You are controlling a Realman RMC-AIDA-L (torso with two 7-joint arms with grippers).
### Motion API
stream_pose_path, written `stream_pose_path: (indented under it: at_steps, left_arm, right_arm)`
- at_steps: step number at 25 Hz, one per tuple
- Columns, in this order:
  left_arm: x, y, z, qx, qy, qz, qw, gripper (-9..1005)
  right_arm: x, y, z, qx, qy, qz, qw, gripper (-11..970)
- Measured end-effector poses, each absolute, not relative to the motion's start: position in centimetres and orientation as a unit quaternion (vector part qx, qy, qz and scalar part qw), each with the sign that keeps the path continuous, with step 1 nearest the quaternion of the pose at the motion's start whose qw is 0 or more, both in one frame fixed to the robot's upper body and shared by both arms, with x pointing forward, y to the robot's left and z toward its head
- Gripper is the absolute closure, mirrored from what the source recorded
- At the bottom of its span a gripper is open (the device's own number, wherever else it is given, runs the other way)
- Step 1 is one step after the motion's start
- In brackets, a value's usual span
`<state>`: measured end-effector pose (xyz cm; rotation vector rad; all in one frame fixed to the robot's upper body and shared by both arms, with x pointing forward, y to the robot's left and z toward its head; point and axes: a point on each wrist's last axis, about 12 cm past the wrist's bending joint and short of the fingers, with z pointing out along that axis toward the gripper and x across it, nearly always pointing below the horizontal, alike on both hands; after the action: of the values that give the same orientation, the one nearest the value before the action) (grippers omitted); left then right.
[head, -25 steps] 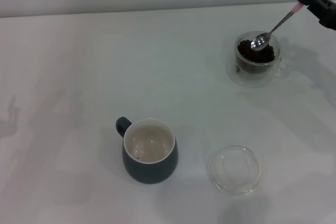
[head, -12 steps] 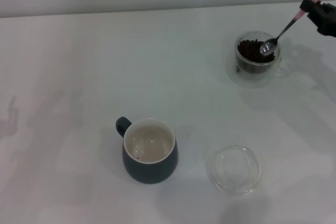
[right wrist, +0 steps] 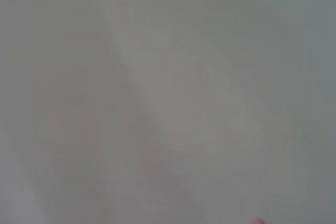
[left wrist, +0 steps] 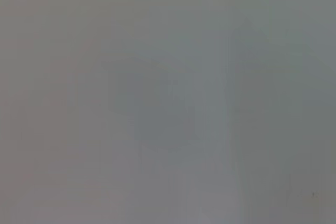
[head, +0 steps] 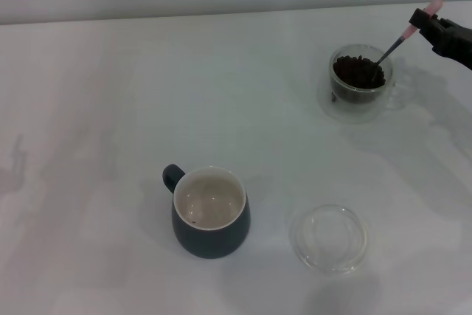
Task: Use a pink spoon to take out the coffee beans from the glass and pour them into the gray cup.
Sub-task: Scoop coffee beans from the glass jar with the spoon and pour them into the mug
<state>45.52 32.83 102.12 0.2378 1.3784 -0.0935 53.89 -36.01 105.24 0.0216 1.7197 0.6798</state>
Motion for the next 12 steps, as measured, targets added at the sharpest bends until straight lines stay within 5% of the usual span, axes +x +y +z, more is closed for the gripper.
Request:
stream_pose_path:
  at_steps: [12]
  left_arm:
    - [45.6, 32.8, 102.1, 0.11, 0.634, -0.043, 0.764, 588]
  right_arm:
    - [53.1, -36.0, 104.0, 0.163, 0.718, 0.372, 0.565, 816]
